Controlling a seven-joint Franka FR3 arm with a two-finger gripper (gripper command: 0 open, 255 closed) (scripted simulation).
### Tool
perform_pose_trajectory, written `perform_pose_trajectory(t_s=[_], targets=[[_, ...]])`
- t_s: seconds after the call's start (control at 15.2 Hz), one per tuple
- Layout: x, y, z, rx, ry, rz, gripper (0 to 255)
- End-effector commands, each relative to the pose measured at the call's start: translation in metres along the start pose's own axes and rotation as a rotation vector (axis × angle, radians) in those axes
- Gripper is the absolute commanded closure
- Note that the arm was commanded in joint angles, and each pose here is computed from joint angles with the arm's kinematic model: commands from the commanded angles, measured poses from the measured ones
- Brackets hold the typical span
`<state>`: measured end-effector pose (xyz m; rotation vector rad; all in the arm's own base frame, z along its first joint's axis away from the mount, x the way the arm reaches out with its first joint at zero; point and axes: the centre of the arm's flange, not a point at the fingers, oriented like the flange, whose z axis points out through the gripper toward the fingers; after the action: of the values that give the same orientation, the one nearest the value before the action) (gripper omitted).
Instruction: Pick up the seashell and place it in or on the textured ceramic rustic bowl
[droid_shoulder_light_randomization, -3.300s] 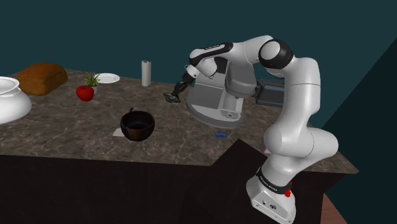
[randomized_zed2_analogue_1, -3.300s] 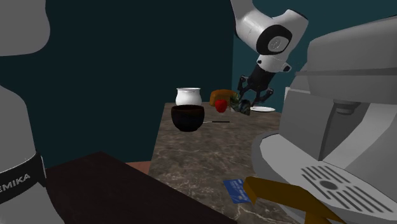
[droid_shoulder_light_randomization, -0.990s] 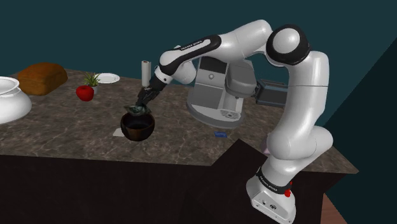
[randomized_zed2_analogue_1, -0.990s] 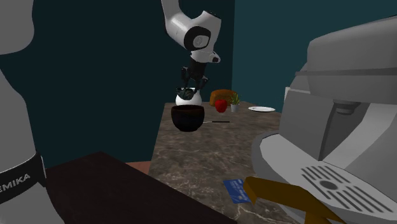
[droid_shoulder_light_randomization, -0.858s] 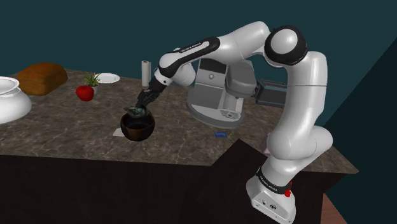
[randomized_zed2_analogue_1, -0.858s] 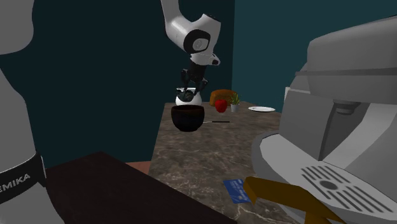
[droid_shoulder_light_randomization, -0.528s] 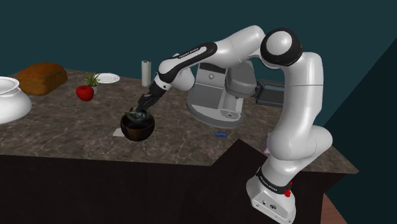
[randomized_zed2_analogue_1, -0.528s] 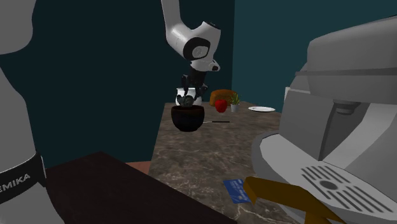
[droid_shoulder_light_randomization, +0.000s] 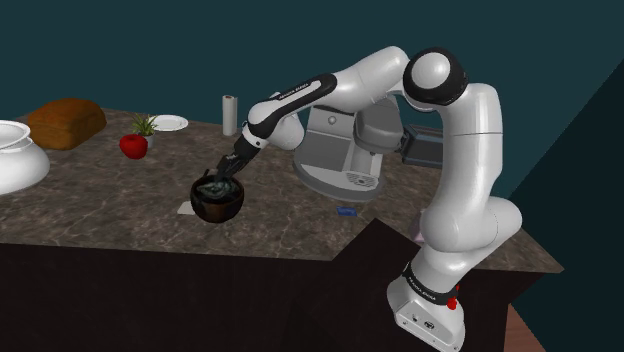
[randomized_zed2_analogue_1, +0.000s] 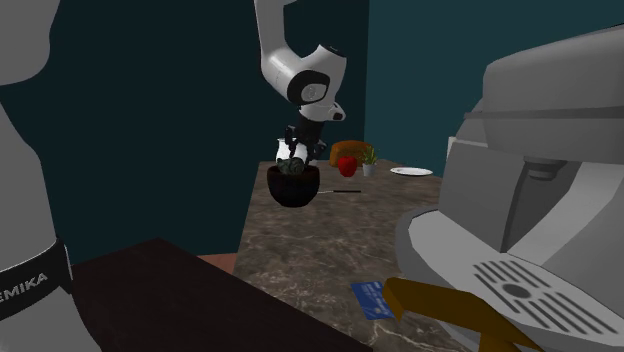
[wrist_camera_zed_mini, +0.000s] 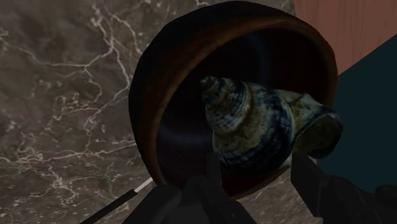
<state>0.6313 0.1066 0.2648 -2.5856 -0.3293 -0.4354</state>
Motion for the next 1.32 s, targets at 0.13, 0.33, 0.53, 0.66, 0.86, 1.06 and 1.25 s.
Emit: perform_pose_trajectory(t_s=[0.13, 0.33, 0.53, 0.66, 0.86, 1.06, 1.25], targets=[[0.0, 0.0, 0.0, 0.0, 0.0, 0.0, 255], [0.0, 0.0, 0.0, 0.0, 0.0, 0.0, 0], [0.0, 0.0, 0.0, 0.0, 0.0, 0.0, 0], [0.0, 0.0, -0.026, 0.0, 0.0, 0.0, 0], [0.0, 0.0, -0.05, 0.0, 0.0, 0.0, 0], [0.0, 0.0, -0.05, 0.0, 0.0, 0.0, 0], [0.0, 0.0, -0.05, 0.0, 0.0, 0.0, 0]])
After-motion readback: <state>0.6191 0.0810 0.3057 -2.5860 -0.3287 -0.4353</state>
